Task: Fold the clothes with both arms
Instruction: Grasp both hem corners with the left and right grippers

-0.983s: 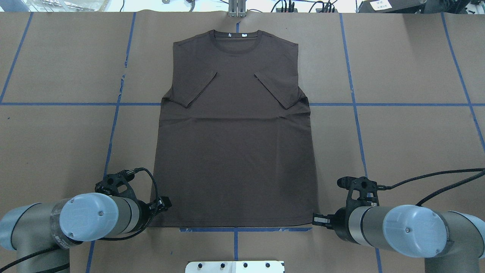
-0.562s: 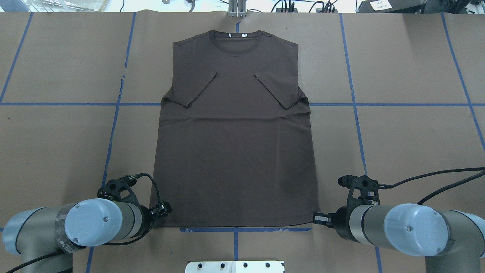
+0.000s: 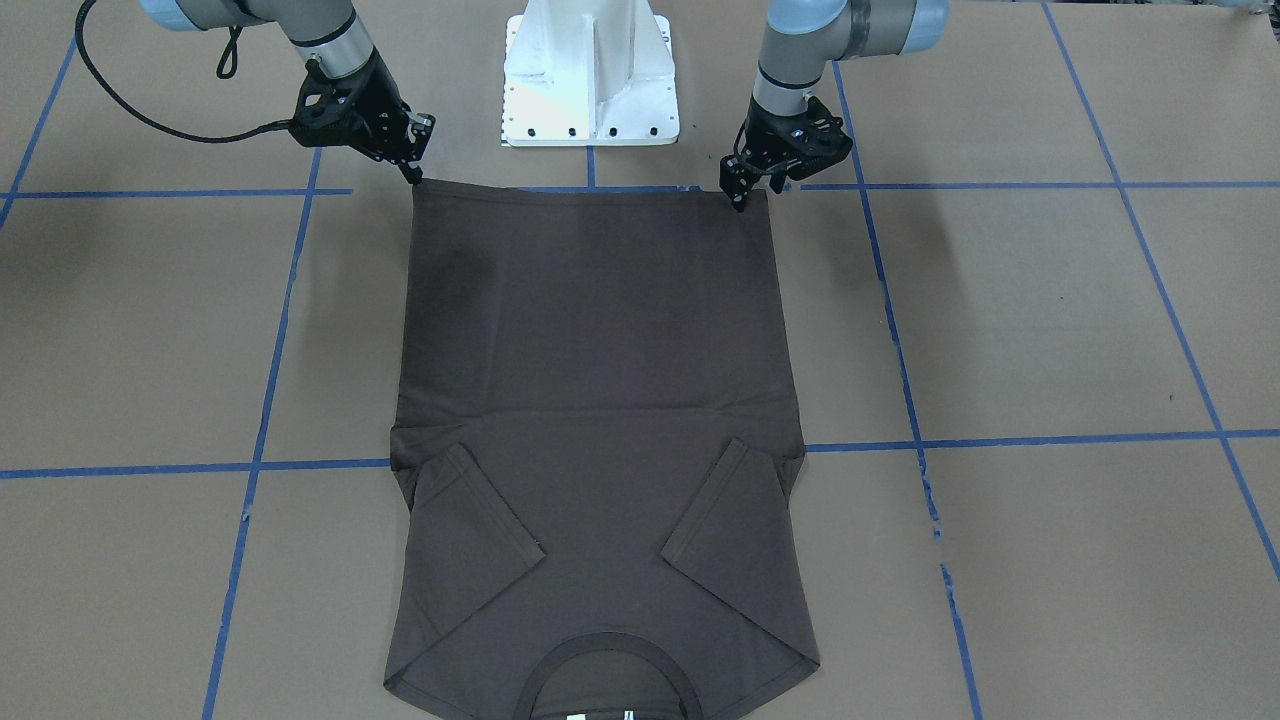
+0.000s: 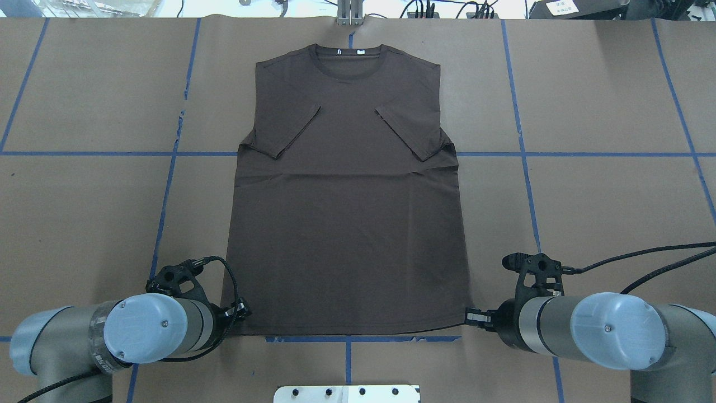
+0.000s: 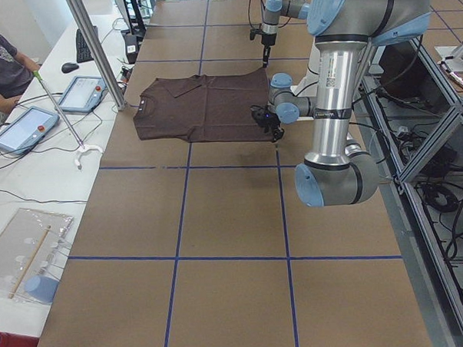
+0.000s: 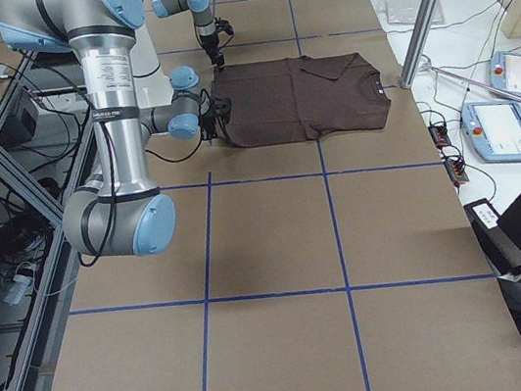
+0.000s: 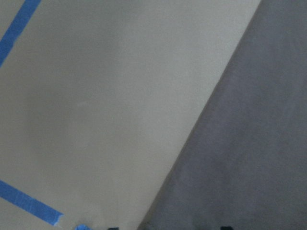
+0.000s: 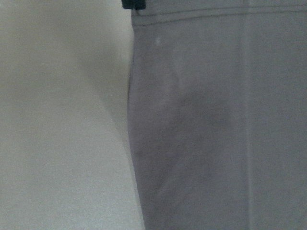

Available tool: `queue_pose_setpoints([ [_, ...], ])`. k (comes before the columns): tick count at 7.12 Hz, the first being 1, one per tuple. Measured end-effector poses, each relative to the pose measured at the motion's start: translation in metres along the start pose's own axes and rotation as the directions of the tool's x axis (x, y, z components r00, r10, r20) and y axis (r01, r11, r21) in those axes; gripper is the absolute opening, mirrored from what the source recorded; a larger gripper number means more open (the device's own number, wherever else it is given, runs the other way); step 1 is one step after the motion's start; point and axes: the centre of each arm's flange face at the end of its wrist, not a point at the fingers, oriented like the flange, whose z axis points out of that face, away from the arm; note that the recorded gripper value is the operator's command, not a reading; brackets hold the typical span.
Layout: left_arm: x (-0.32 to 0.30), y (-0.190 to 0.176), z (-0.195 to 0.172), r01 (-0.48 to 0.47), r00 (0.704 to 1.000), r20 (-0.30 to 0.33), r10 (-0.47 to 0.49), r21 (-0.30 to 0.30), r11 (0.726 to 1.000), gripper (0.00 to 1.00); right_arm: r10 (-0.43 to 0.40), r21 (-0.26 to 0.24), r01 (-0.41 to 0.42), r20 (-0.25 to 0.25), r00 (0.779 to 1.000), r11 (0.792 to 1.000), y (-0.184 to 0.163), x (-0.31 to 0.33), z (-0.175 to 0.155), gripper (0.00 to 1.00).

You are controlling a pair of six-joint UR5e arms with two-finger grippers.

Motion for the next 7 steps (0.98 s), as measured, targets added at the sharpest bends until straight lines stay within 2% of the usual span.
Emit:
queue_pose_setpoints([
  [1,0.001,0.001,0.0,0.001,1.0,0.006,-0.001,0.002,1.0,0.12,0.003,0.003,-0.003,0.001,1.0,1.0,-0.002,0.0,-0.001,0.0],
  [2,0.001,0.001,0.0,0.001,1.0,0.008,-0.001,0.002,1.0,0.0,0.004,0.005,-0.004,0.002,1.0,1.0,-0.003,0.0,-0.002,0.0],
  [5,0.008,0.012,-0.005,-0.007,1.0,-0.005,0.007,-0.014,1.0,0.0,0.006,0.005,-0.006,0.005,1.0,1.0,-0.005,0.0,-0.004,0.0],
  [7,0.01,0.013,-0.012,-0.016,1.0,-0.017,0.015,-0.019,1.0,0.0,0.008,-0.014,-0.008,0.003,1.0,1.0,-0.004,0.004,-0.009,0.0],
])
